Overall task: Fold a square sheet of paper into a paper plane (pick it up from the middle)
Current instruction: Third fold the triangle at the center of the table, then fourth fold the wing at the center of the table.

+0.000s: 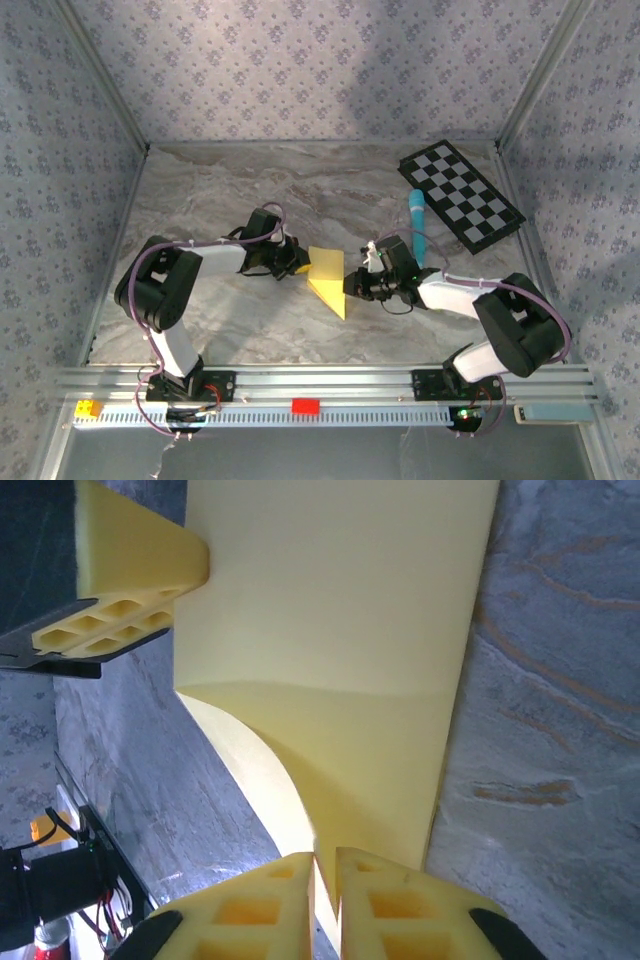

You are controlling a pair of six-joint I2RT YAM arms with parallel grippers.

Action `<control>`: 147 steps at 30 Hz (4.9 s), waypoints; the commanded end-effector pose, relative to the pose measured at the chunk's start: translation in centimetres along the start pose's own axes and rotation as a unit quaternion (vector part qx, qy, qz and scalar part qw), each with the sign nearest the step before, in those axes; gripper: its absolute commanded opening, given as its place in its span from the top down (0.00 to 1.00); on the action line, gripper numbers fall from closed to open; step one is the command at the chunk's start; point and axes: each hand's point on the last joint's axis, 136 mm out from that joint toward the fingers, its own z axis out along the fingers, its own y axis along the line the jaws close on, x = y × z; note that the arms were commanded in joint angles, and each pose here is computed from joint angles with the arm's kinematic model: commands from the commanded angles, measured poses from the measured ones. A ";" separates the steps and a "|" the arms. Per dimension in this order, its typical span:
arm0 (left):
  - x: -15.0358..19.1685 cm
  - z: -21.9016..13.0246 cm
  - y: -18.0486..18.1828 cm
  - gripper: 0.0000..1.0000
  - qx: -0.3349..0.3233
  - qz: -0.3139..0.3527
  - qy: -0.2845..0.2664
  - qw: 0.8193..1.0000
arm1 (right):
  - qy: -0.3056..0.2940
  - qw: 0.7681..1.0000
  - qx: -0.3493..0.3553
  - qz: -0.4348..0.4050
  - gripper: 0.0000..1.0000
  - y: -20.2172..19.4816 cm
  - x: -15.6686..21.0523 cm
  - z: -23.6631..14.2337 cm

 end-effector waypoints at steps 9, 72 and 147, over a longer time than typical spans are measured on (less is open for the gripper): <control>-0.5 -3.8 0.1 1.00 -0.032 -0.030 -0.114 0.992 | -0.084 0.986 0.127 -0.062 0.57 -0.2 -1.5 -4.1; -0.3 -4.9 -0.4 0.59 -0.047 -0.033 -0.135 0.989 | -0.140 0.855 0.250 -0.432 0.93 2.9 1.3 4.7; -0.9 -4.6 0.9 1.00 -0.092 -0.070 -0.107 0.987 | -0.132 0.883 0.226 -0.390 0.83 1.4 1.2 4.8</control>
